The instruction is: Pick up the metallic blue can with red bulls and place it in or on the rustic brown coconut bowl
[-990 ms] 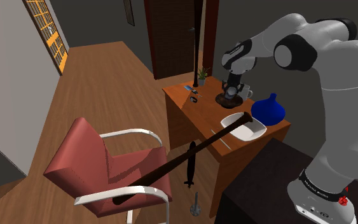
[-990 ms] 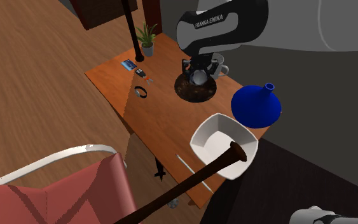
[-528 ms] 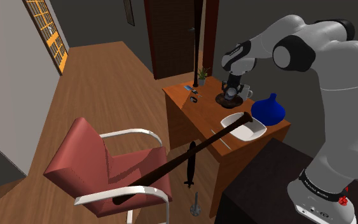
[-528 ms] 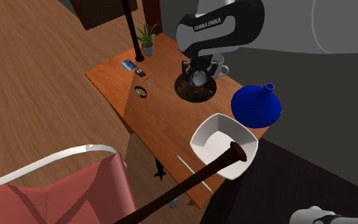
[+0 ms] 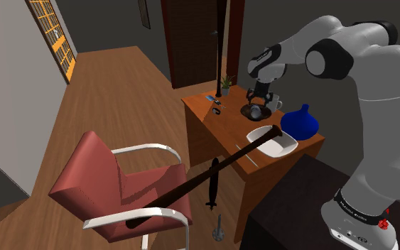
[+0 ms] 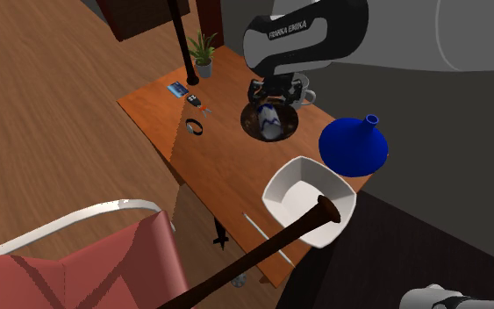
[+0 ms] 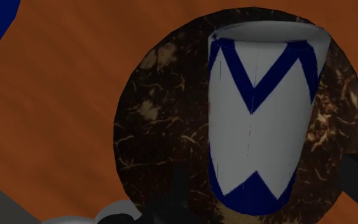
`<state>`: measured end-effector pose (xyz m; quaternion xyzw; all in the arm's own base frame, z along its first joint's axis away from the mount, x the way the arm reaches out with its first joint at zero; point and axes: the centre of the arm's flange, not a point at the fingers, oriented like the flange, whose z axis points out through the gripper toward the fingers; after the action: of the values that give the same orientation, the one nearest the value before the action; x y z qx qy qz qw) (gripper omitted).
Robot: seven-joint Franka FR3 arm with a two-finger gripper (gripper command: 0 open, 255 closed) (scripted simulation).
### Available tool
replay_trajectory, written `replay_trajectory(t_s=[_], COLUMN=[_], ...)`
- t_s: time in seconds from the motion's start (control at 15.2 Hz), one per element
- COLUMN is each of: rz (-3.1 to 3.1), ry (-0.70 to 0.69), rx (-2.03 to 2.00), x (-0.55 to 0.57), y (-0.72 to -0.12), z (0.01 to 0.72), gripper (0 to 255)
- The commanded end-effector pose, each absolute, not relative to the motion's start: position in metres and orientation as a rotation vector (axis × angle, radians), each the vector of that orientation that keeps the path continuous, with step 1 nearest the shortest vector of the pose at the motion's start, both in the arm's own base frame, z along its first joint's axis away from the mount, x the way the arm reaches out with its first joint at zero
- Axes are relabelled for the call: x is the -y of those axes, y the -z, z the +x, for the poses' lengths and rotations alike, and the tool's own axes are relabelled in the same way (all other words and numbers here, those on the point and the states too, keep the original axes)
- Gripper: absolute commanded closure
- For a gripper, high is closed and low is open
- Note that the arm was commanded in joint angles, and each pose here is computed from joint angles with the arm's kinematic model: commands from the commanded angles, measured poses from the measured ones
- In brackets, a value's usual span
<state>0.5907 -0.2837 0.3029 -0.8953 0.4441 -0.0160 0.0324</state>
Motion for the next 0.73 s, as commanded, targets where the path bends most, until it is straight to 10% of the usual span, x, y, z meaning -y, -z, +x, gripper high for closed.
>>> replay_trajectory(t_s=[0.0,0.66], rz=[-2.756,-2.756], ry=[0.049,0.049], rx=[-1.367,-1.367], x=[0.284,0.285], y=[-0.323,-0.347], z=[0.589,0.587], gripper=[0,0])
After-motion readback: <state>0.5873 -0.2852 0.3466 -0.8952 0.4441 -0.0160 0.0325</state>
